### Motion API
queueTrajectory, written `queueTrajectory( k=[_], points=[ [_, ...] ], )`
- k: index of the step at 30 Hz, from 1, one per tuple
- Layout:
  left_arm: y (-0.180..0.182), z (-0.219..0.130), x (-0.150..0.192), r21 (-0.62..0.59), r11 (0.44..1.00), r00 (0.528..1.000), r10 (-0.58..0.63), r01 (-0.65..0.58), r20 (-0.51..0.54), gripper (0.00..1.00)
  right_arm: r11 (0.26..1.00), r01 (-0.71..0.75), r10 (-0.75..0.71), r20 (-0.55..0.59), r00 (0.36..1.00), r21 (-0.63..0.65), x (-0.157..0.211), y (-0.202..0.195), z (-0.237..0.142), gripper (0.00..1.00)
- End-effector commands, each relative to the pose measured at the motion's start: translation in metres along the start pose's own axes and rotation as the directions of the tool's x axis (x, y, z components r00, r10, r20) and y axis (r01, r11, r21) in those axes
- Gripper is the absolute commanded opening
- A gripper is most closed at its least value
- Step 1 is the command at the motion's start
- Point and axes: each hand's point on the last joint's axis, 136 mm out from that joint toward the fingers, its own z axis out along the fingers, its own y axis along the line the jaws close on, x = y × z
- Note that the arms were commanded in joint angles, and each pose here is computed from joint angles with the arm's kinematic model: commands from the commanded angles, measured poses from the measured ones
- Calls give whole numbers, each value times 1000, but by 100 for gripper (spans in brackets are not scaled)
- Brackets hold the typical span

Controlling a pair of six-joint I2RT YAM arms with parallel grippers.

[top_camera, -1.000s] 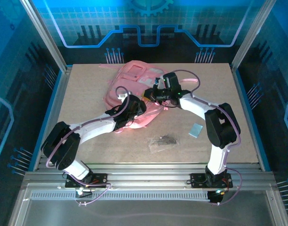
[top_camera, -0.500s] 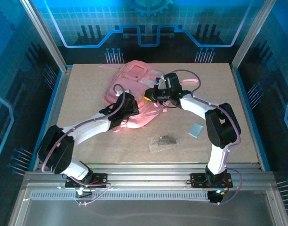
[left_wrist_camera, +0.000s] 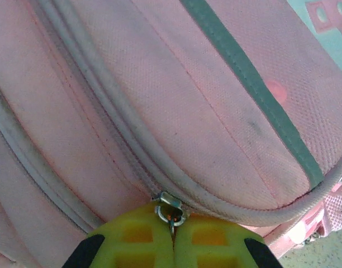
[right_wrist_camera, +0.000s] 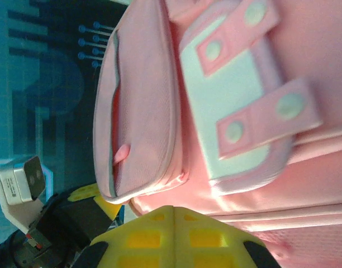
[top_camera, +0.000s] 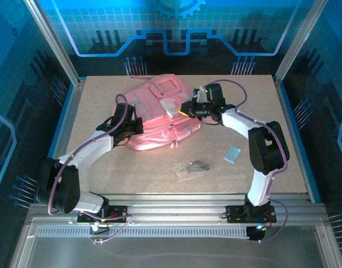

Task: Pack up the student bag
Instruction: Unzip the student bag at the top-center of the table.

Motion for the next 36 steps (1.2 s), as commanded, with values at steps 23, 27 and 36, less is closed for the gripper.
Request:
queueTrajectory(
  k=[23,27,36],
  points=[
    [-145,3,47,348,925,974,201,-152,-108,0,992,-65,66,-10,998,112,45,-17,33,53],
    [-140,4,53,336,930,972,201,-150,-124,0,985,-90,93,-14,996,145,49,-25,35,55],
    [-152,9,54,372,918,968,206,-141,-142,0,990,-95,97,-14,995,100,59,-16,41,31]
  ],
)
